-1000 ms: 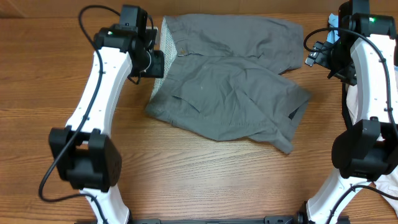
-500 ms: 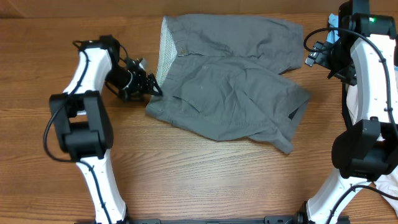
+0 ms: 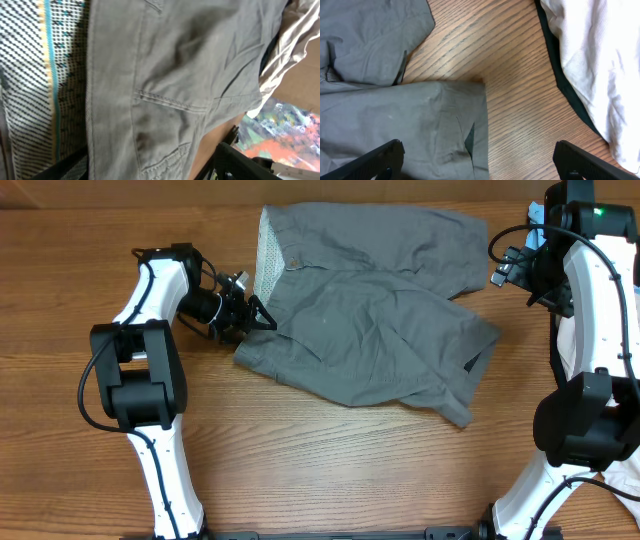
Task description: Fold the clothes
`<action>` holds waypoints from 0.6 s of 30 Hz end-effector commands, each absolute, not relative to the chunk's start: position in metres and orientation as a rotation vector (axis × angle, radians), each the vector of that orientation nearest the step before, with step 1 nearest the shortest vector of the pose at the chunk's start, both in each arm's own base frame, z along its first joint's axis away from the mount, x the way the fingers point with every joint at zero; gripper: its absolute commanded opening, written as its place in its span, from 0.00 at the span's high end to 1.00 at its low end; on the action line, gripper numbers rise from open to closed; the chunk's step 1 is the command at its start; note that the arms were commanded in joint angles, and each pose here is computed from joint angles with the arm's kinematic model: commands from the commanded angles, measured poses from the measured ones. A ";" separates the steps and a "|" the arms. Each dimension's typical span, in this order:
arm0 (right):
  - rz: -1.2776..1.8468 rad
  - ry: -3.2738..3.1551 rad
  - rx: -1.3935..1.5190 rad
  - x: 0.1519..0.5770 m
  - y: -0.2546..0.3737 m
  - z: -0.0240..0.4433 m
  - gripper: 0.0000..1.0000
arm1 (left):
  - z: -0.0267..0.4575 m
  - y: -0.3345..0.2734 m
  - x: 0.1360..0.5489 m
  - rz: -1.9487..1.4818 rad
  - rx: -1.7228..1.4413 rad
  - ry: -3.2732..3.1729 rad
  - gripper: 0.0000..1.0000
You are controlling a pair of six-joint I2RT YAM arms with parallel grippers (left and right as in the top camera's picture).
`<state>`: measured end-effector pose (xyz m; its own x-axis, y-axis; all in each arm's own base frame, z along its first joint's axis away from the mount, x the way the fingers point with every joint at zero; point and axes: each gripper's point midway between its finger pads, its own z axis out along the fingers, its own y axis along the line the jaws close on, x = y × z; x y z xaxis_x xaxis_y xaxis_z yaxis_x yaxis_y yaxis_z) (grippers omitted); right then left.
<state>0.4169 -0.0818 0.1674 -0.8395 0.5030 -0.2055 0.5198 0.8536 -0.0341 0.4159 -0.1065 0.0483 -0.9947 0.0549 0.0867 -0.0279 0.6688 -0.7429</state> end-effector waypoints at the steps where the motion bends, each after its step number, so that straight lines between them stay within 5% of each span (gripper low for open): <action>1: -0.129 2.831 0.796 0.418 -0.082 0.169 0.00 | 0.073 -0.119 0.420 1.301 -0.177 -2.819 0.29; 18: -0.128 2.831 0.796 0.418 -0.082 0.169 0.00 | 0.045 -0.112 0.402 0.893 -0.241 -2.866 0.31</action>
<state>0.4170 -0.0818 0.1674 -0.8396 0.5027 -0.2058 0.5195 0.8538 -0.0340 0.3950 -0.1241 0.0357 -0.9754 0.1951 0.1021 0.0815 0.7504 -0.6560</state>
